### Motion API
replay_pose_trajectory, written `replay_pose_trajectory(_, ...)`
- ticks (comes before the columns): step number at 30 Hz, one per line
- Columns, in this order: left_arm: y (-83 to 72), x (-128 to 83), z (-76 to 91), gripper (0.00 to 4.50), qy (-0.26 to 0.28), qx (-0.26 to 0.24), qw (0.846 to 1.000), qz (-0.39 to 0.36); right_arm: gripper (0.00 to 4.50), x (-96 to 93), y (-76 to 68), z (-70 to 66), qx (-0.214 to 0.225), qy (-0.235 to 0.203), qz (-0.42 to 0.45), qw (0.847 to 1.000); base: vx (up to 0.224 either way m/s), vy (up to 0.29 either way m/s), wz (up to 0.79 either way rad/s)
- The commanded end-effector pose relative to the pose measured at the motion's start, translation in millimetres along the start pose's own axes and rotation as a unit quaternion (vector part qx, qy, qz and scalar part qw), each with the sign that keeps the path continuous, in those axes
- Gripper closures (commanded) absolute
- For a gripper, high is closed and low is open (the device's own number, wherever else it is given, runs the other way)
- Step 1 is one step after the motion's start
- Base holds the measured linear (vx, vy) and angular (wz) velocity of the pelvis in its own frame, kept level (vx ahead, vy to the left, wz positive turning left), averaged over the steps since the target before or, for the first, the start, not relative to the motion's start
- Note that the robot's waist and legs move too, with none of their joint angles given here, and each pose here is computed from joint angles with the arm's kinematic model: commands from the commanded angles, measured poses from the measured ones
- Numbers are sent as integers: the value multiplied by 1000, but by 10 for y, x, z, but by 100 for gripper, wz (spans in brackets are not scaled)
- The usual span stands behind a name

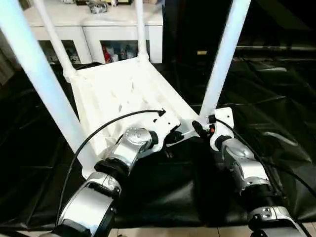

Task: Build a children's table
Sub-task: Rotate leg to tighten

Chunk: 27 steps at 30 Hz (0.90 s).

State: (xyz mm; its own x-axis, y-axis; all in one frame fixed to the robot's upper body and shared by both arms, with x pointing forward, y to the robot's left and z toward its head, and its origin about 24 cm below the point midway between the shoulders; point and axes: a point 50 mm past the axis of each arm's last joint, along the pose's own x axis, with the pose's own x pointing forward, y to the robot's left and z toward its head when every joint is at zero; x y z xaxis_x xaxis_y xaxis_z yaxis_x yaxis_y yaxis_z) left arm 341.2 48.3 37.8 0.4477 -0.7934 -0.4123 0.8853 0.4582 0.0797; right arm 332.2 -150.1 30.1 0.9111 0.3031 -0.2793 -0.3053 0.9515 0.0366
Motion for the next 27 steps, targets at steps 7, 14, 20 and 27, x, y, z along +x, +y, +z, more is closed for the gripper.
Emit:
replay_pose_trajectory(7, 26, -241, -111, 450, -27, 9, 995, -96, 55, -230, -29, 90, -96, 18, 200, 975, 0, 0, 0)
replay_pose_trajectory(14, 56, -477, -198, 450, -15, 4, 983, -182, 55, -462, -161, 131, -126, 46, 294, 946, 0, 0, 0)
replay_pose_trajectory(20, 22, -540, -212, 450, -17, -4, 975, -223, 55, -482, -144, 55, -132, 70, 323, 934, 0, 0, 0)
replay_pose_trajectory(27, 6, -545, -213, 450, -22, -5, 975, -222, 72, -469, -100, 38, -125, 74, 337, 930, 0, 0, 0)
